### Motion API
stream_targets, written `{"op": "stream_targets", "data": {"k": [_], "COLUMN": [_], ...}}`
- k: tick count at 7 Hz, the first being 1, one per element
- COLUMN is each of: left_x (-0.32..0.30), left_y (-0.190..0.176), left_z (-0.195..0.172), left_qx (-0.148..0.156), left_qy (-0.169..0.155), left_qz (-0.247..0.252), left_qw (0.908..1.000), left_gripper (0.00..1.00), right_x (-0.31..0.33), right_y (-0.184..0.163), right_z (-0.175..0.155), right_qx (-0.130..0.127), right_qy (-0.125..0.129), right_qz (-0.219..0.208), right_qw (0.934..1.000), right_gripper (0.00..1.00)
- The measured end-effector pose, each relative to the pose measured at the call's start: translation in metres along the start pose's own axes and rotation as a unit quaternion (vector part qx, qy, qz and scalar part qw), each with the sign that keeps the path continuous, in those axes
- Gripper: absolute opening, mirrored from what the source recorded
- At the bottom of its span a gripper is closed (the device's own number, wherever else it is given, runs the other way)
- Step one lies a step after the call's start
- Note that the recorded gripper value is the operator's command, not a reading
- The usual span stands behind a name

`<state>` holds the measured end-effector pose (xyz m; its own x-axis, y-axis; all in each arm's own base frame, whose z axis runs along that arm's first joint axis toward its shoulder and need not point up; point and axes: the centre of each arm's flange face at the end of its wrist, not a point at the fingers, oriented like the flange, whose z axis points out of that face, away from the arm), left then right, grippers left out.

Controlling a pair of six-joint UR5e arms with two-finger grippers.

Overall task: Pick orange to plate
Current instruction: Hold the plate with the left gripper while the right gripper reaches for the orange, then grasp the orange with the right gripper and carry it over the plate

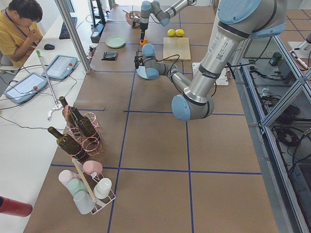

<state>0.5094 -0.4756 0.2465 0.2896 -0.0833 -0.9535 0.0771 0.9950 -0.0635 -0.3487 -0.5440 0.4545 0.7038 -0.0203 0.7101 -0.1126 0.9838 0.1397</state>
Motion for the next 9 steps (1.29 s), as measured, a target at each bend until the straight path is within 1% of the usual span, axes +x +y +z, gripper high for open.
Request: {"op": "stream_targets", "data": {"k": [4, 5, 6, 8, 9], "left_x": [-0.004, -0.005, -0.005, -0.005, -0.005], "left_y": [0.005, 0.005, 0.006, 0.006, 0.006], "left_z": [-0.007, -0.008, -0.008, -0.008, -0.008], "left_qx": [0.0, 0.0, 0.0, 0.0, 0.0], "left_qy": [0.003, 0.003, 0.004, 0.004, 0.003], "left_qz": [-0.004, -0.004, -0.004, -0.004, -0.004], "left_qw": [1.0, 1.0, 1.0, 1.0, 1.0], "left_gripper": [0.65, 0.65, 0.65, 0.65, 0.65], "right_x": [-0.009, -0.009, -0.009, -0.009, -0.01], "right_y": [0.014, 0.015, 0.015, 0.015, 0.015], "right_z": [0.015, 0.018, 0.02, 0.021, 0.02], "right_qx": [-0.013, -0.015, -0.017, -0.017, -0.017], "right_qy": [0.003, 0.004, 0.005, 0.006, 0.005], "right_qz": [-0.011, -0.013, -0.014, -0.014, -0.015], "right_qw": [0.9999, 0.9998, 0.9998, 0.9997, 0.9997], "right_gripper": [1.0, 0.95, 0.73, 0.0, 0.0]}}
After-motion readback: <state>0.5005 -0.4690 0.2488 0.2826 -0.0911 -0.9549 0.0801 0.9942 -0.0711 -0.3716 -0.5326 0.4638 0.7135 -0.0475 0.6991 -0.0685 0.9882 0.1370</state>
